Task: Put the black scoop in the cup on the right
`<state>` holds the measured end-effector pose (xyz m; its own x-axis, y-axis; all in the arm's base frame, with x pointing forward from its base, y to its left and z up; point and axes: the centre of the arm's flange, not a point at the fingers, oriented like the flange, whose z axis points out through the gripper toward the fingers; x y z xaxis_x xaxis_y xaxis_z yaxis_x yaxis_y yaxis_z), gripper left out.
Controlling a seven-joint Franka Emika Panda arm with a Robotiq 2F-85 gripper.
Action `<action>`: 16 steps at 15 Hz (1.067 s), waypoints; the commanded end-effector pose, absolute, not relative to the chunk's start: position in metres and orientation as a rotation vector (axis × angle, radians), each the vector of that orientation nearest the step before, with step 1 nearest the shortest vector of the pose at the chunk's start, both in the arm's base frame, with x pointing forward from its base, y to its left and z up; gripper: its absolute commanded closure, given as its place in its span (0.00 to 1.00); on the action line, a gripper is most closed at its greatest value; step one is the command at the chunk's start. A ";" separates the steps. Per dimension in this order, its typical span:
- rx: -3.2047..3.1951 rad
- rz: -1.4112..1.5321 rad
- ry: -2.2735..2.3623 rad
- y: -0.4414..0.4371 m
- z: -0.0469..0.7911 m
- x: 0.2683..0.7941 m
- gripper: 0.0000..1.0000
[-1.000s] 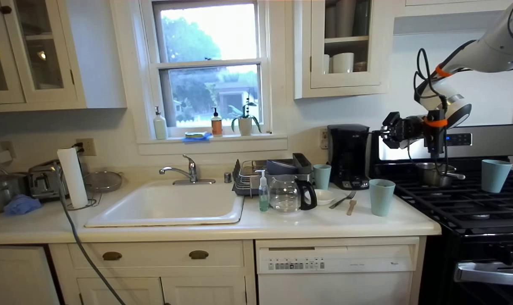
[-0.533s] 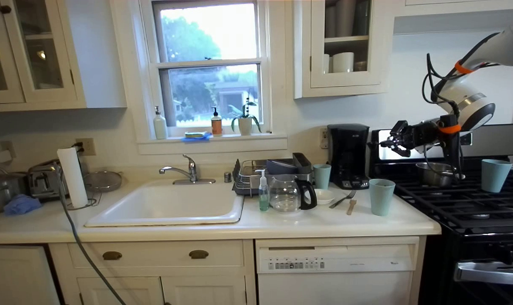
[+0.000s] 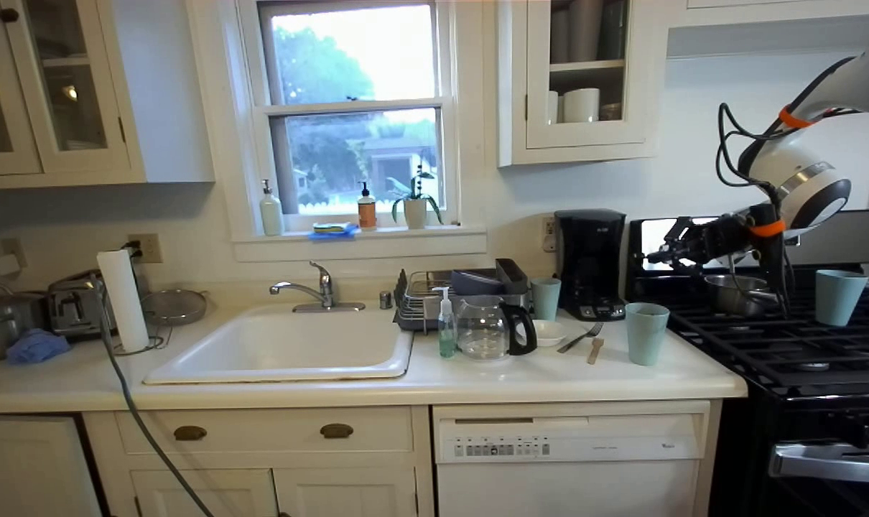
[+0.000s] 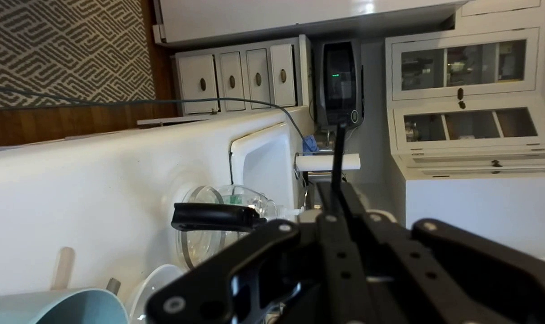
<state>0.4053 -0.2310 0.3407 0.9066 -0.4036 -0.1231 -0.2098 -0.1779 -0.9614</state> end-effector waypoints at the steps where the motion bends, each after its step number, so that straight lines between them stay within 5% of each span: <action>1: -1.763 -0.184 0.464 -0.231 0.341 0.405 0.96; 16: -1.803 -0.155 0.602 -0.269 0.292 0.414 0.99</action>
